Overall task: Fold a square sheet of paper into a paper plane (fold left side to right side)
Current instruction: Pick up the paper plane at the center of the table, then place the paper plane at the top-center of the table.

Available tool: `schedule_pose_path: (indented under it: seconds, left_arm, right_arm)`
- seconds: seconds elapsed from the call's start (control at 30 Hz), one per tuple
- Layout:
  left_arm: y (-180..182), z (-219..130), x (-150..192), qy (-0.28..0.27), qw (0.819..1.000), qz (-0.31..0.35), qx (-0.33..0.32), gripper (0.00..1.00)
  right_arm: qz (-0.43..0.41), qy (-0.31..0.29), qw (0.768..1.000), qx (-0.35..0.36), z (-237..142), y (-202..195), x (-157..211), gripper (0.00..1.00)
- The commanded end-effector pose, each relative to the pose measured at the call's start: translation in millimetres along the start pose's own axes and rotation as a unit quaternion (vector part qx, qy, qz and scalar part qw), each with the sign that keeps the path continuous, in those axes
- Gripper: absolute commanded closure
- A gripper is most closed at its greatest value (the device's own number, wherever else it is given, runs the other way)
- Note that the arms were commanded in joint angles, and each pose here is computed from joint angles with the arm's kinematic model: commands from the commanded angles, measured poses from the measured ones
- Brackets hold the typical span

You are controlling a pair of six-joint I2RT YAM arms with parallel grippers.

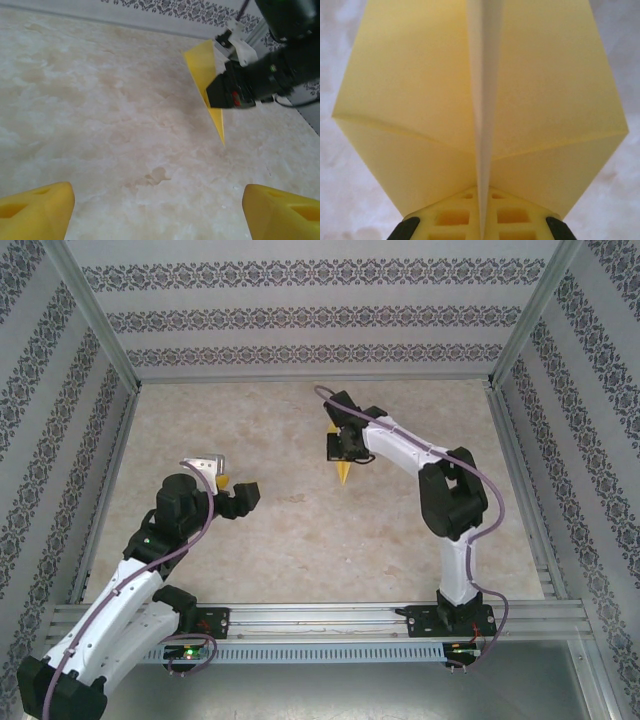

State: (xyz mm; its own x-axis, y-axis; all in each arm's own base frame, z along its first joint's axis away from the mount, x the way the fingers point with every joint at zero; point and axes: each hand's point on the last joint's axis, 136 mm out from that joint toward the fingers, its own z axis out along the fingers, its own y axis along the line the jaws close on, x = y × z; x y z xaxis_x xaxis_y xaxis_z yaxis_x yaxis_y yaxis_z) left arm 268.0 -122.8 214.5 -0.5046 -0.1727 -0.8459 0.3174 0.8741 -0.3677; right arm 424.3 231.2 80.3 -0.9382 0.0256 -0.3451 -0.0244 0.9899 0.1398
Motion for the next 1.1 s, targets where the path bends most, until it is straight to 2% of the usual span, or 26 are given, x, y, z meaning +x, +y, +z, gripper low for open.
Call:
schedule_pose_path:
  seconds: [0.0,0.3,0.73,1.07]
  left_arm:
    - [-2.2,-6.3,-3.5,0.007,1.000,0.024,0.004,0.12]
    - [-1.9,-4.4,-1.8,0.013,1.000,0.023,0.005,0.11]
    - [0.1,-3.5,2.1,0.022,1.000,0.020,0.000,0.09]
    - [-0.7,-1.8,1.9,0.025,1.000,0.015,0.003,0.08]
  right_arm:
    - [-0.017,0.028,0.999,0.035,6.7,-15.9,-5.1,1.00]
    - [-0.001,0.051,0.997,0.057,32.1,-27.8,-35.4,1.00]
    - [0.002,0.083,0.994,0.072,65.4,-35.4,-29.1,0.99]
    - [0.006,0.095,0.993,0.072,77.7,-37.1,-20.8,0.87]
